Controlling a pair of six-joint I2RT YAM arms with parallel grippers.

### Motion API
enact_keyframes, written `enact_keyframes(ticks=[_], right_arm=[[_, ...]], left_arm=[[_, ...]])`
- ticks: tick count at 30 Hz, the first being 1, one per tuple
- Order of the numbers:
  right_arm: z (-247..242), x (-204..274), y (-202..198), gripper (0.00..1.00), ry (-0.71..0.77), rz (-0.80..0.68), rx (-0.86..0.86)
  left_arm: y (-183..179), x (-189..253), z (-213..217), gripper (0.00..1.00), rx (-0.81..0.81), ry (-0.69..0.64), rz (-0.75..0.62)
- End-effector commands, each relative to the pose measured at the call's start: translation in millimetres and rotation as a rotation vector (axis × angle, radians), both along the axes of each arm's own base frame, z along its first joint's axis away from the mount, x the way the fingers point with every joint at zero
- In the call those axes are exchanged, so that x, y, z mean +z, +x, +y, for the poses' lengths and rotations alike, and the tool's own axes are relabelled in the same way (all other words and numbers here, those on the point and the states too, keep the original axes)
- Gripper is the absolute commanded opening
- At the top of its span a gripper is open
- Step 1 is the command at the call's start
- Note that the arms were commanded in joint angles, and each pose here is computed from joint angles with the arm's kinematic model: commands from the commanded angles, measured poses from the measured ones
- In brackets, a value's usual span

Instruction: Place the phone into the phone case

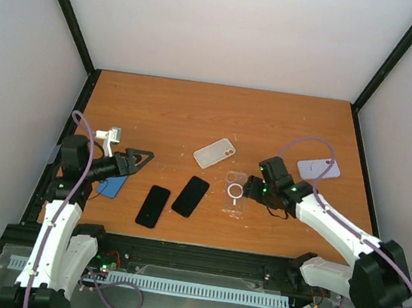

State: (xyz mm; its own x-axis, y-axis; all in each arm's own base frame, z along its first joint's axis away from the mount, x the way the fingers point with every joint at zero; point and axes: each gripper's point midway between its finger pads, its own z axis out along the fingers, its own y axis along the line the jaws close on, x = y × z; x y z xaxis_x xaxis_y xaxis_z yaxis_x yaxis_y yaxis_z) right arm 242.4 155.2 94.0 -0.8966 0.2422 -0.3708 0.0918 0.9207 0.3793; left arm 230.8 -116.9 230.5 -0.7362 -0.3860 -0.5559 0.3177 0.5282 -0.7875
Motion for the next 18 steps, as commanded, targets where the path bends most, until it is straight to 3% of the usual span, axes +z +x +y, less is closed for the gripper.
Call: enact_keyframes(ticks=[1,7,18], right_arm=[[9,0,18,0.75,-0.085,-0.053,-0.026],[35,-11,24,0.86,-0.218,-0.028,0.045],[54,-47,22,0.95,-0.348,0.047,0.107]], left_arm=[[1,3,0,0.99,-0.009,0.028,-0.039],[1,6,0,0.99,-0.007,0.031,-0.043],[5,-4,5,0.99,0.029,0.048,-0.009]])
